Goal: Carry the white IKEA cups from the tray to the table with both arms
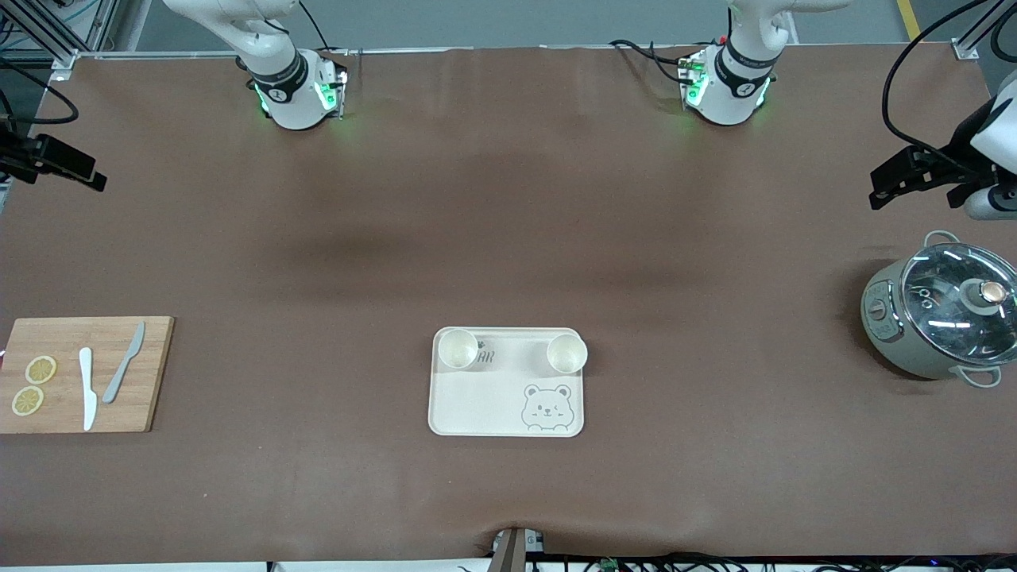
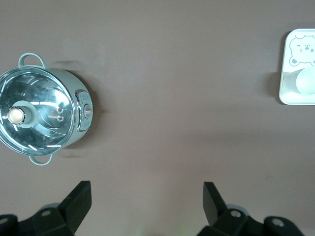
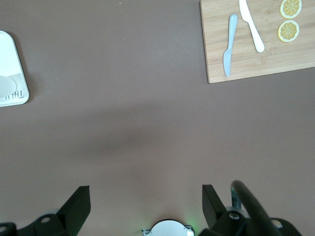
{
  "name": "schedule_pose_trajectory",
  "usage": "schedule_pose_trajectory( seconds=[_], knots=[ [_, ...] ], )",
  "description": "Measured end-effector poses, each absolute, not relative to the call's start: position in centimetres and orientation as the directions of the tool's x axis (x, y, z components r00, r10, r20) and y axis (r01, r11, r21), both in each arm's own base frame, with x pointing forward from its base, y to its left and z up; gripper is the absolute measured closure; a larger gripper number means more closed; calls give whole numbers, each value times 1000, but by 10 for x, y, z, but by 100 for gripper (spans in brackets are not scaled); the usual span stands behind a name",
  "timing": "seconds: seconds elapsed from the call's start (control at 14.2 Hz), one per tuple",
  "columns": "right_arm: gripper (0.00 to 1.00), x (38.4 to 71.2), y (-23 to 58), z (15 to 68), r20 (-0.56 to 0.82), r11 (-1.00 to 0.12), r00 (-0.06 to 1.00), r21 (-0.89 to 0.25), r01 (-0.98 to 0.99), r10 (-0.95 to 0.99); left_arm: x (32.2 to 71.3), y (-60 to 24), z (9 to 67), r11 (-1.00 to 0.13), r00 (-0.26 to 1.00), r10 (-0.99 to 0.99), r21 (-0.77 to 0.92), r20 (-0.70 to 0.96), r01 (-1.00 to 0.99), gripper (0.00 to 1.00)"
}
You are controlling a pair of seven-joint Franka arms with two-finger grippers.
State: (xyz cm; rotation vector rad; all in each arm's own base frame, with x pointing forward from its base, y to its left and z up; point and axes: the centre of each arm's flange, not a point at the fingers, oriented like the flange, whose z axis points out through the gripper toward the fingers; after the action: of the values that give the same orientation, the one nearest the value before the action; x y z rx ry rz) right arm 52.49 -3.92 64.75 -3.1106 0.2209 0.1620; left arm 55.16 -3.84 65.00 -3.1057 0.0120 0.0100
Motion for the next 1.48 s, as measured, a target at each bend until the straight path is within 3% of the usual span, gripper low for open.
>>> schedule_pose_trajectory(
  seconds=[1.48],
  knots=[
    [0,548,-43,605,-180,-989,973,-4,-148,-144,577,-75,601,-998,996,-60,-19,-70,-61,0]
  ],
)
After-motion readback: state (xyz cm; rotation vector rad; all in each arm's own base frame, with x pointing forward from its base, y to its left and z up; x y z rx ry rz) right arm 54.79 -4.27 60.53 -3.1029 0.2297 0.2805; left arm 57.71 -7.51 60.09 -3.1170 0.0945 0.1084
